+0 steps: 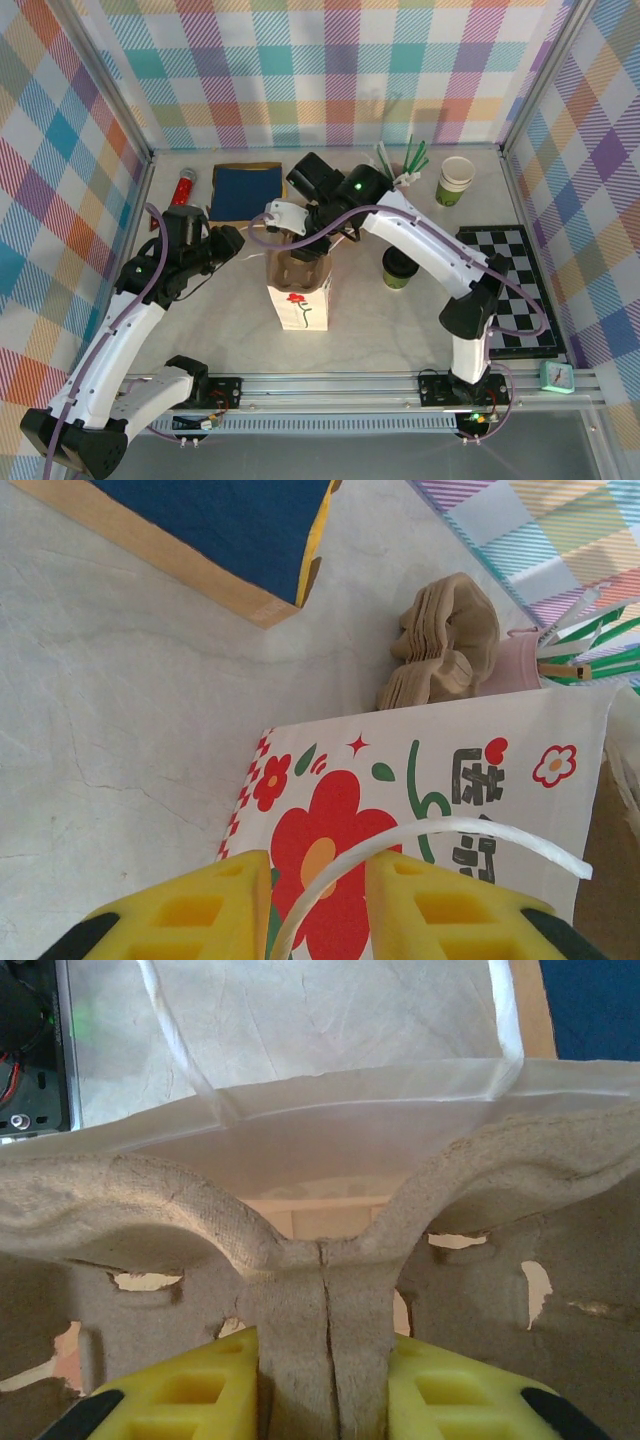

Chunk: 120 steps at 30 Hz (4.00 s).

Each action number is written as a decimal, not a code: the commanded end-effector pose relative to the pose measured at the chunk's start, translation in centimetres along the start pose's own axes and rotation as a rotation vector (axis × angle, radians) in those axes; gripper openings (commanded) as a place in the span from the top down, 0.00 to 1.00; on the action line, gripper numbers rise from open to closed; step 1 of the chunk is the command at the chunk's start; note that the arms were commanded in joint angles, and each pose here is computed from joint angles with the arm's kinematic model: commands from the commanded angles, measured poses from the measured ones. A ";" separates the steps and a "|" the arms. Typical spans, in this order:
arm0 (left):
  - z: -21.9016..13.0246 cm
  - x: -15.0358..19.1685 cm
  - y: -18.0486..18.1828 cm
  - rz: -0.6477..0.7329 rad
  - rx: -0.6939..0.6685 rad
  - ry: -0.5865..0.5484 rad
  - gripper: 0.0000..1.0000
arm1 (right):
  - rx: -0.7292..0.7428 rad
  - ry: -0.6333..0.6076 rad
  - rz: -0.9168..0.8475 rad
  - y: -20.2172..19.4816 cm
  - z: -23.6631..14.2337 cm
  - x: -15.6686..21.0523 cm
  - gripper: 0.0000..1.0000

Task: Pack the takeout coffee

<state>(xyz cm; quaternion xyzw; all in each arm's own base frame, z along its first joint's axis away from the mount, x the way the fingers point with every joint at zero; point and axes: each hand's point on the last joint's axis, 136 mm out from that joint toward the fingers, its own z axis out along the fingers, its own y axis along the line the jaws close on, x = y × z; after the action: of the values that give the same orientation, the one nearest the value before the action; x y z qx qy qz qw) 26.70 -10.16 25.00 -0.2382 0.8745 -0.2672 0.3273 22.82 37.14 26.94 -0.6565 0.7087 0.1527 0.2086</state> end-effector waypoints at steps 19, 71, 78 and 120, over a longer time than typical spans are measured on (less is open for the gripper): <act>-0.9 -0.2 -0.2 0.022 0.030 -0.021 0.69 | -0.082 -0.053 0.140 -1.7 -0.8 -0.5 0.69; -1.0 -0.8 -1.4 0.020 0.081 -0.035 0.85 | 0.125 0.294 0.031 0.5 3.0 4.5 0.79; -1.3 -0.7 -1.2 0.026 0.074 -0.042 0.87 | 0.110 0.324 0.041 1.0 3.7 5.2 0.80; -8.7 -2.7 -9.3 0.061 0.494 -0.155 0.91 | 0.109 0.363 0.060 2.9 5.4 8.1 0.82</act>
<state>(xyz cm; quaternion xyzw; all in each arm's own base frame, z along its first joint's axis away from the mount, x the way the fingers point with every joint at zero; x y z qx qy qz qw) 25.03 -12.75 34.02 -0.1570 0.7967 -0.4104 0.4149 20.60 33.75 18.12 -0.6385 0.7611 0.0024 0.1146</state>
